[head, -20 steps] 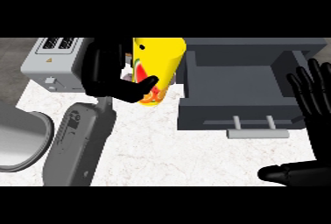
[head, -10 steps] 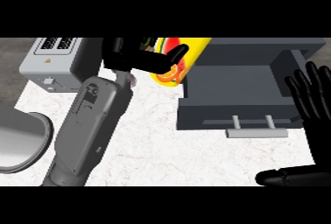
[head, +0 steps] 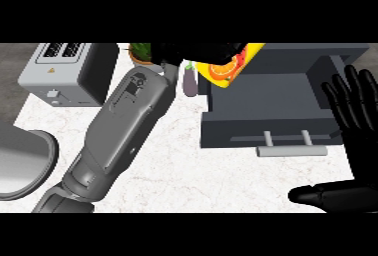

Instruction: Pick up the cup, place it into the drawer and close the drawer

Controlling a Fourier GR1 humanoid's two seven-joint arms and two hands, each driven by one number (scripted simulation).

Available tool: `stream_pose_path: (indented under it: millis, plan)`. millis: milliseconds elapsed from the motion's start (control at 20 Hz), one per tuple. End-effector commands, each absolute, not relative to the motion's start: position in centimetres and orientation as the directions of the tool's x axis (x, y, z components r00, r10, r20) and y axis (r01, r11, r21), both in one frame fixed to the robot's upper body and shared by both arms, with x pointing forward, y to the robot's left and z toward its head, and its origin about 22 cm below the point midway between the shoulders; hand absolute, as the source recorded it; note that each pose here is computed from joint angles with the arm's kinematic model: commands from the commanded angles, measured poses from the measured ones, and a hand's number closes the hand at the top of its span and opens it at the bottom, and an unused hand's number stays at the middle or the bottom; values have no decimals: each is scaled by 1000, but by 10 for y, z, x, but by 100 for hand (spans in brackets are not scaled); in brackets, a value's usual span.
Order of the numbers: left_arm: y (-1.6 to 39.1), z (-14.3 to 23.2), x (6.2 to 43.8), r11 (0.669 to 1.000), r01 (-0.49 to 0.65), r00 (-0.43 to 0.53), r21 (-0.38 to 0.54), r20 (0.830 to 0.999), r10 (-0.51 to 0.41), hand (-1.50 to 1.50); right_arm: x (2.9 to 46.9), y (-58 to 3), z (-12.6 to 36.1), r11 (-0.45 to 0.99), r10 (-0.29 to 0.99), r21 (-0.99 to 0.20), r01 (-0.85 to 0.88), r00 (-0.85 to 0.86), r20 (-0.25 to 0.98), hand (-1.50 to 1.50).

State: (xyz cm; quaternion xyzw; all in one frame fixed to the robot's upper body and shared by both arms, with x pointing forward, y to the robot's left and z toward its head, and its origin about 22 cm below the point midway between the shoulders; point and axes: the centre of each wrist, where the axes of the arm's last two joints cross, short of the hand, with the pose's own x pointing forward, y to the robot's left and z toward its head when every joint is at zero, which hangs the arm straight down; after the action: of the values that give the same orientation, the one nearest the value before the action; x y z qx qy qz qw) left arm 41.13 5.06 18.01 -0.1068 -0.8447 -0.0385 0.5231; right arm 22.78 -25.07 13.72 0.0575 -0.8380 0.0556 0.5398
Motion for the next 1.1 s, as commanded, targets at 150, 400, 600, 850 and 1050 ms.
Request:
stream_pose_path:
  millis: [150, 400, 600, 850, 1050]
  plan:
    - [26, 169, 420, 980, 198, -401, -8, 912, 88, 150, 225, -246, 142, 985, -33, -41, -168, -416, 909, -150]
    - [28, 160, 435, 981, 193, -349, -5, 934, 73, 150, 232, -244, 141, 982, -52, -32, -185, -430, 901, -150]
    - [23, 145, 431, 977, 204, -339, 56, 941, 17, 150, 239, -254, 141, 984, -42, -36, -173, -428, 903, -150]
    - [21, 132, 430, 977, 174, -347, 120, 936, -53, 150, 242, -257, 150, 976, -50, -45, -213, -419, 907, -150]
    - [10, 147, 430, 970, 174, -334, 171, 937, -105, 150, 234, -243, 139, 974, -59, -44, -222, -438, 897, -150]
